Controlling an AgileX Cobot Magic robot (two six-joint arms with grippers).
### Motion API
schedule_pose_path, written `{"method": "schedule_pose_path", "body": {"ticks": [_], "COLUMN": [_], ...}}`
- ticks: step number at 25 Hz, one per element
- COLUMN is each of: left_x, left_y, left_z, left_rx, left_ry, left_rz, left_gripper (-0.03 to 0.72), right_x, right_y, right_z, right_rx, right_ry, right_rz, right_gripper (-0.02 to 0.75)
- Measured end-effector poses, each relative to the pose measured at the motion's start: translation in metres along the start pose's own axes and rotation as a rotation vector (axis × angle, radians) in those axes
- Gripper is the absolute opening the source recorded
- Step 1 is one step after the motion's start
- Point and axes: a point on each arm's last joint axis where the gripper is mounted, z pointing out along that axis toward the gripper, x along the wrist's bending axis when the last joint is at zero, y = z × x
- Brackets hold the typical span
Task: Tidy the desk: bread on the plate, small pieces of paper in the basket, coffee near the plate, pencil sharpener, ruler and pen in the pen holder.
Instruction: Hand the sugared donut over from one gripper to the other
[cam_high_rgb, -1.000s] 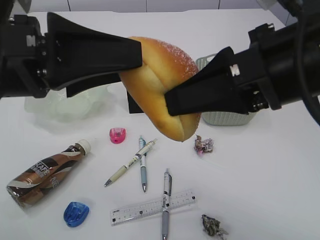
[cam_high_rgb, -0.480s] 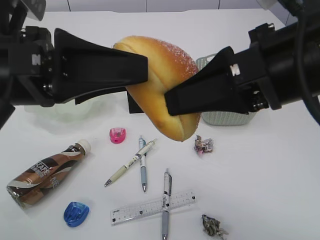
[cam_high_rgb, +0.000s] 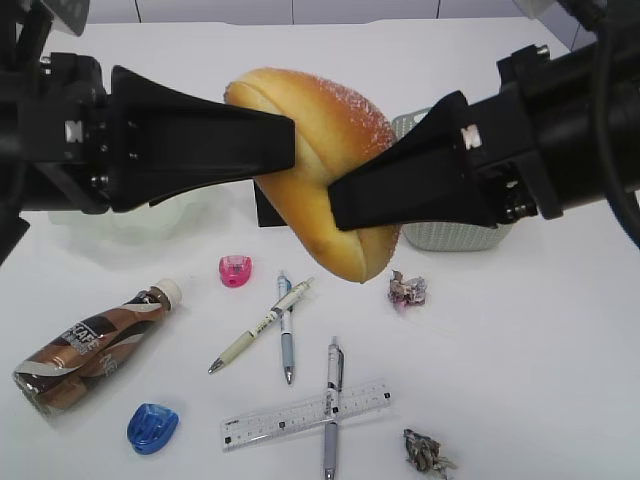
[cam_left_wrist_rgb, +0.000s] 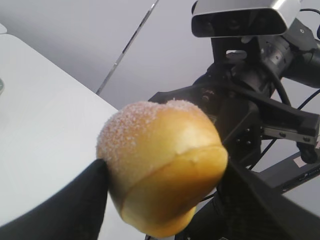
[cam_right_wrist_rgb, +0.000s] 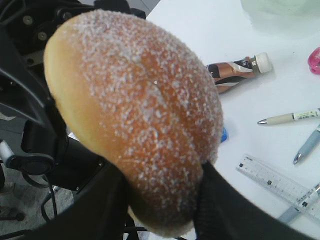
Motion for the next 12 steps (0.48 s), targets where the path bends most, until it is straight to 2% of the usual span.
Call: {"method": "schedule_pose_path", "body": {"ticks": [2,7,12], "left_x": [0.000,-0.001,-0.005], "left_y": [0.000,0.000,0.011], "left_z": [0.000,0.000,0.001], "left_rx": [0.000,0.001,-0.004], "left_ry": [0.000,-0.008,-0.027], "left_rz": [-0.008,-0.040,-0.003], "left_gripper": [0.525,0.624,0.638], "right_x": [0.000,0.000,0.001], "right_y": [0.000,0.000,0.000], "right_z": [0.000,0.000,0.000], "right_rx": [0.000,0.000,-0.001], "right_ry": [0.000,0.000,0.012], "right_rz": [0.000,0.000,0.005], "right_gripper": [0.269,0.269,0.269]}}
